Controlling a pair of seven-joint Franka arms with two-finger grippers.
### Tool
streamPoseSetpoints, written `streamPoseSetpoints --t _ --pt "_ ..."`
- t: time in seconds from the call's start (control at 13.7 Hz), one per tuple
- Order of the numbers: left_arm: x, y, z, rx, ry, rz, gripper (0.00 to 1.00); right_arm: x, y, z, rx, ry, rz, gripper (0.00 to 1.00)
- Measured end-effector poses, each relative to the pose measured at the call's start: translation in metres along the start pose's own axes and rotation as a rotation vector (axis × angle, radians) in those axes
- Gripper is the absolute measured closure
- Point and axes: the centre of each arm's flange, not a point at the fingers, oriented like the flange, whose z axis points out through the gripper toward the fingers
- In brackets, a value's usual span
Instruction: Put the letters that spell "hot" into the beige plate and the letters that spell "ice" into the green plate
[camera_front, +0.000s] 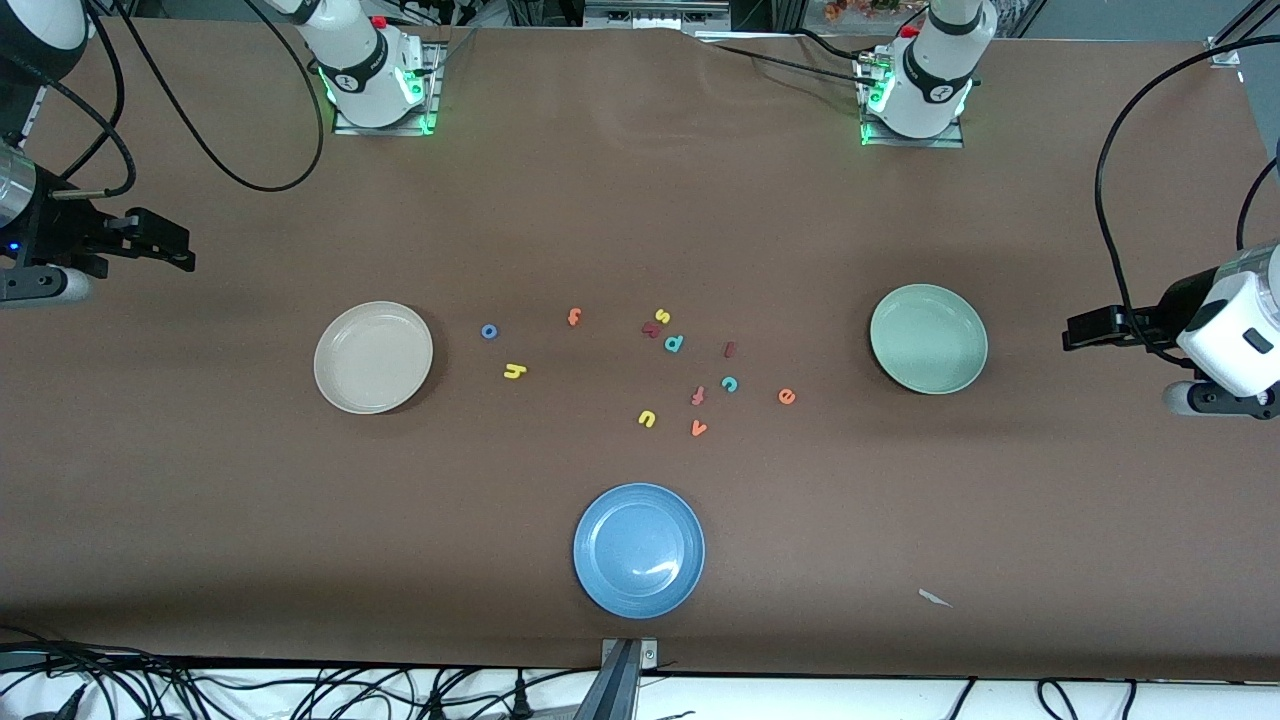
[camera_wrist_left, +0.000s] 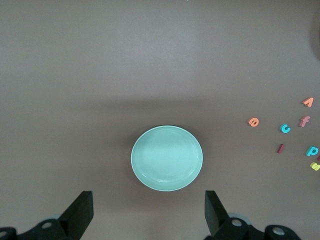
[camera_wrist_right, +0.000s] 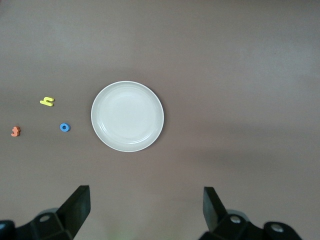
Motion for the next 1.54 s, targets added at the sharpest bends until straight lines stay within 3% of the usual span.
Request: streamPoseSetpoints --t 0.58,0.73,1.54 --pt "0.0021 -0.0087 0.0012 -0.002 0.012 -0.013 0.06 0.0000 0.0002 0.0000 0.000 0.000 0.000 0.00" --pt "0.0035 -0.0099 0.0000 -0.003 0.025 -0.015 0.01 0.0000 0.0002 0.0000 0.000 0.000 0.000 0.00" --pt "0.0041 -0.0100 -0.0005 -0.003 0.031 -0.016 0.00 0.0000 0.0003 0.0000 0.000 0.000 0.001 0.00"
